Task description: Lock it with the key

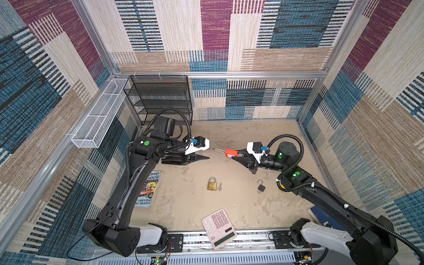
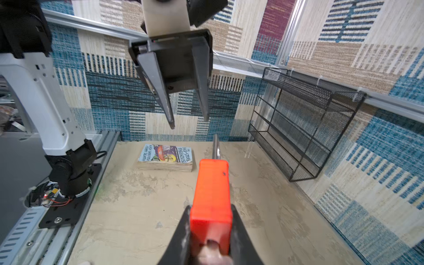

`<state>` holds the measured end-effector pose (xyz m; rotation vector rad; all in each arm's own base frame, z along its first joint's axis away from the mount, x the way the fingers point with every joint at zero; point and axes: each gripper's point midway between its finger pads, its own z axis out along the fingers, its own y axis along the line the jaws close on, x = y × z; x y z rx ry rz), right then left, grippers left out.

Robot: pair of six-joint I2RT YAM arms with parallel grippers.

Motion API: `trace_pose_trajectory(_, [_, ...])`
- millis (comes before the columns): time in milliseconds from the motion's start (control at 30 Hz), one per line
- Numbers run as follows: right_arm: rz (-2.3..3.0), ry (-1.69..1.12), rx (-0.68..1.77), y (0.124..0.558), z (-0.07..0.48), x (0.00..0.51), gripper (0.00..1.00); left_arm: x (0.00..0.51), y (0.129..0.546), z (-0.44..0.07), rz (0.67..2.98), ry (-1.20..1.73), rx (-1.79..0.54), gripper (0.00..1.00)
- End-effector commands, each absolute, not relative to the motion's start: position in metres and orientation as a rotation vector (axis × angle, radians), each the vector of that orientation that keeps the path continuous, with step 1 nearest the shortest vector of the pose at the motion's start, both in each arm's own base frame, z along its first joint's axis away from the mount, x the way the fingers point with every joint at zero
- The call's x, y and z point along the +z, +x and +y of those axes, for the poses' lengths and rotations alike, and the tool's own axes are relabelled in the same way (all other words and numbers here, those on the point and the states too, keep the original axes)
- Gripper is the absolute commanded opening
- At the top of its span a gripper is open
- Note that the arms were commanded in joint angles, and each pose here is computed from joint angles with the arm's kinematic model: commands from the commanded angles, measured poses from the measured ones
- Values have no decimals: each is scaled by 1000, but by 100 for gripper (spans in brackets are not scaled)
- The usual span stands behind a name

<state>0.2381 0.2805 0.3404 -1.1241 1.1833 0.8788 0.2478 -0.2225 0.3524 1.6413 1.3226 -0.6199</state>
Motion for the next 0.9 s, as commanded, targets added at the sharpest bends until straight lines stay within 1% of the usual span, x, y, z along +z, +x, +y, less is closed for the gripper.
trace_pose_trajectory(0, [1097,-1135,979,224,283,362,9,360,245,-225,1315,1597,-694,34])
trace_pose_trajectory(367, [1083,-1152,1038,218,286,368,9,360,251,-227,1325,1587,-714,27])
trace_pose_trajectory(700, [1064,-1151,1052,223,291,370,9,358,249,-228,1326,1586,-734,10])
trace_pose_trajectory(867, [1056,-1163,1058,224,293,371,8,358,249,-228,1327,1585,-734,3])
